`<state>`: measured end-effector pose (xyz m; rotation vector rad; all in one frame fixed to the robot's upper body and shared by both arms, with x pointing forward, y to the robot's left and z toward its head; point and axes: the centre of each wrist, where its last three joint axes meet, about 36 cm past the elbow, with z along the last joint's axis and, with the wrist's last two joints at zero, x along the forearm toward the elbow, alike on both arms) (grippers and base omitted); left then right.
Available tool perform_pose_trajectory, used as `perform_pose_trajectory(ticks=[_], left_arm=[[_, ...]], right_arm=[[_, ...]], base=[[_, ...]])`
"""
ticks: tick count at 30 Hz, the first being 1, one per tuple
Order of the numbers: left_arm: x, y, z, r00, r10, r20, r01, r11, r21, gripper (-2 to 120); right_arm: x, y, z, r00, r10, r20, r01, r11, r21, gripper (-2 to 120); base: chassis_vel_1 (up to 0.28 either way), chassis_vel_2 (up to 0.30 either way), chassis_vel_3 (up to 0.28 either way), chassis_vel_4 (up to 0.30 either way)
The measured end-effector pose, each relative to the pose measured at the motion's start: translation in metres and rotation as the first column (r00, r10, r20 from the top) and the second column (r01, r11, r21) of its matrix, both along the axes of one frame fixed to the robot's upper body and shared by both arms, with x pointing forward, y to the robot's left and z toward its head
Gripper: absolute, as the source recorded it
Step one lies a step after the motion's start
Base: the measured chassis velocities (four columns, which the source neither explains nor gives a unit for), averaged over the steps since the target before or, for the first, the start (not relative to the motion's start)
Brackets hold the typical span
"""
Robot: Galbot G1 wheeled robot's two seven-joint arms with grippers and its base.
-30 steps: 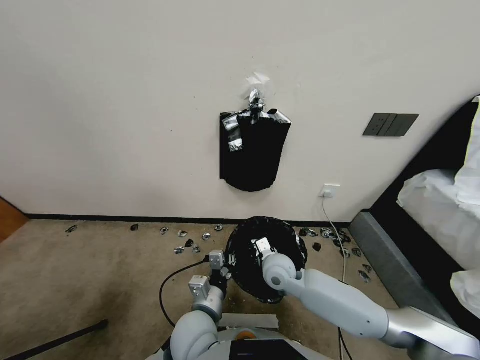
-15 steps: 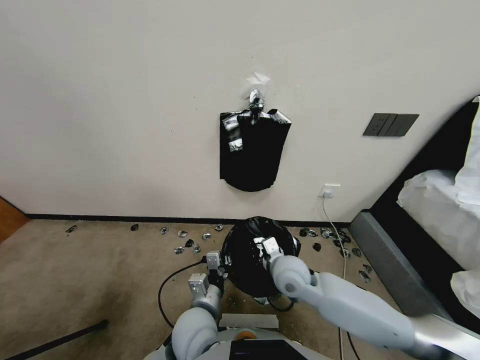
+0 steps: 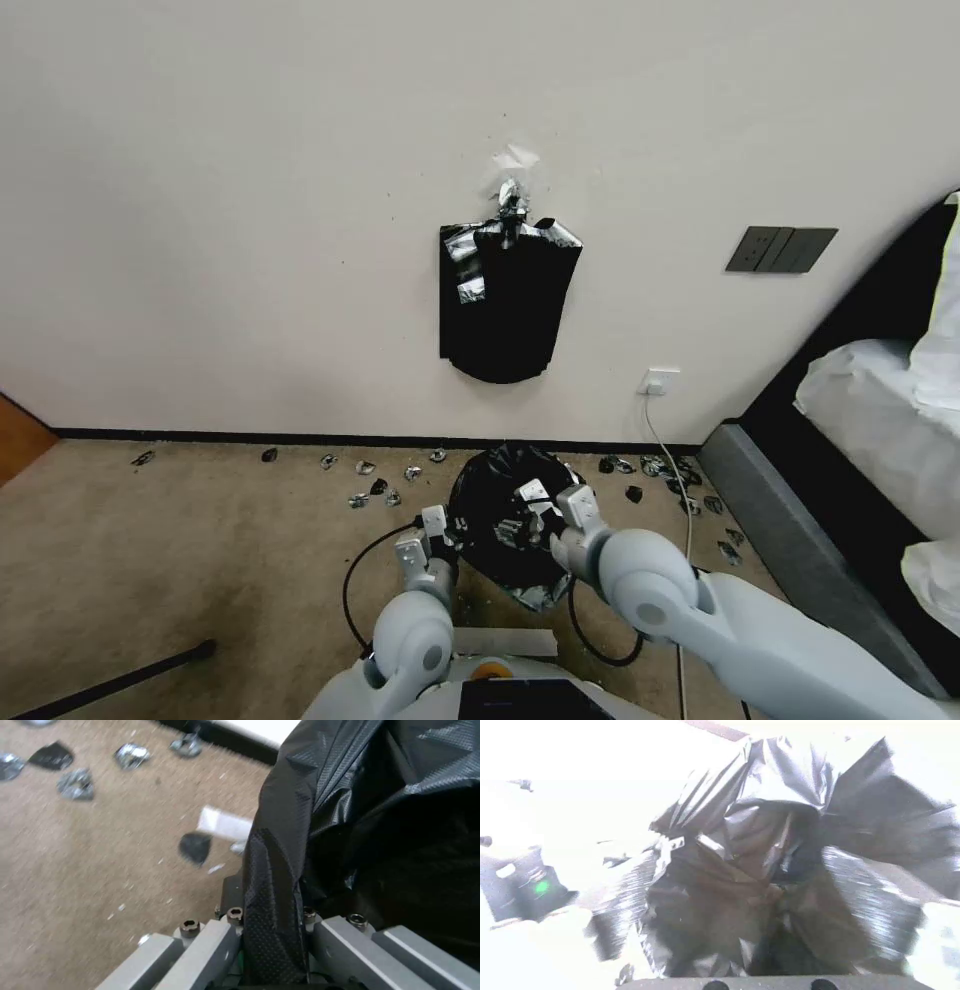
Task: Place a trash bag onto the trash bin.
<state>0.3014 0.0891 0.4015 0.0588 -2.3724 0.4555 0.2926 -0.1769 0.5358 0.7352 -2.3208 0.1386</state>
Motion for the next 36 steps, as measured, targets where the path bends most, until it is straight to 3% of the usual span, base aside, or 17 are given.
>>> perform_pose_trajectory(ticks=[8, 19, 23, 25, 27, 28, 29, 30, 31, 32, 33, 34, 35, 36], left_arm=[[0.006, -0.008, -0.006, 0.999, 0.029, -0.031, -0.028, 0.999, 0.026, 1], [0.001, 0.006, 0.004, 1.0, 0.014, 0.0, -0.014, 1.0, 0.027, 40], [-0.009, 0.019, 0.016, 0.995, -0.04, 0.089, 0.036, 0.998, 0.046, 61], [-0.011, 0.021, 0.017, 0.993, -0.049, 0.112, 0.043, 0.997, 0.056, 64], [-0.018, 0.03, 0.015, 0.971, -0.083, 0.226, 0.059, 0.992, 0.113, 73], [-0.018, 0.03, 0.015, 0.971, -0.083, 0.226, 0.059, 0.992, 0.113, 73], [-0.022, 0.036, 0.012, 0.954, -0.108, 0.278, 0.07, 0.987, 0.145, 77], [-0.028, 0.047, 0.007, 0.922, -0.15, 0.357, 0.083, 0.977, 0.197, 84], [-0.028, 0.047, 0.007, 0.922, -0.15, 0.357, 0.083, 0.977, 0.197, 84], [-0.035, 0.062, 0.004, 0.876, -0.2, 0.439, 0.095, 0.964, 0.25, 91], [-0.036, 0.065, 0.004, 0.867, -0.209, 0.453, 0.096, 0.961, 0.259, 91], [-0.043, 0.089, 0.001, 0.788, -0.265, 0.556, 0.087, 0.942, 0.325, 97], [-0.043, 0.089, 0.001, 0.788, -0.265, 0.556, 0.087, 0.942, 0.325, 97], [-0.043, 0.101, -0.001, 0.739, -0.286, 0.61, 0.061, 0.93, 0.362, 99]], right_arm=[[-0.006, -0.011, -0.009, 1.0, -0.001, -0.002, 0.001, 1.0, -0.017, 100], [-0.005, -0.018, -0.006, 1.0, -0.027, 0.005, 0.028, 0.999, -0.018, 100], [-0.008, -0.019, -0.009, 0.998, -0.054, 0.008, 0.054, 0.999, -0.003, 100], [-0.008, -0.02, -0.009, 0.998, -0.061, 0.014, 0.061, 0.998, 0.004, 100], [-0.008, -0.021, -0.009, 0.995, -0.084, 0.044, 0.083, 0.996, 0.029, 100], [-0.008, -0.021, -0.009, 0.995, -0.084, 0.044, 0.083, 0.996, 0.029, 100], [-0.008, -0.021, -0.01, 0.993, -0.098, 0.063, 0.096, 0.995, 0.04, 100], [-0.008, -0.022, -0.016, 0.986, -0.132, 0.101, 0.128, 0.991, 0.049, 100], [-0.008, -0.022, -0.016, 0.986, -0.132, 0.101, 0.128, 0.991, 0.049, 100], [-0.006, -0.026, -0.032, 0.966, -0.189, 0.177, 0.181, 0.982, 0.059, 100], [-0.006, -0.026, -0.035, 0.963, -0.196, 0.187, 0.188, 0.98, 0.061, 100], [-0.002, -0.037, -0.068, 0.909, -0.269, 0.318, 0.259, 0.963, 0.076, 100], [-0.002, -0.037, -0.068, 0.909, -0.269, 0.318, 0.259, 0.963, 0.076, 100], [0.0, -0.045, -0.087, 0.877, -0.3, 0.376, 0.288, 0.954, 0.087, 100]], base=[[0.0, 0.0, 0.0, 0.0], [0.0, 0.0, 0.0, 0.0], [0.0, 0.0, 0.0, 0.0], [0.0, 0.0, 0.0, 0.0], [0.0, 0.0, 0.0, 0.0], [0.0, 0.0, 0.0, 0.0], [0.0, 0.0, 0.0, 0.0], [0.0, 0.0, 0.0, 0.0], [0.0, 0.0, 0.0, 0.0], [0.0, 0.0, 0.0, 0.0], [0.0, 0.0, 0.0, 0.0], [0.0, 0.0, 0.0, 0.0], [0.0, 0.0, 0.0, 0.0], [0.0, 0.0, 0.0, 0.0]])
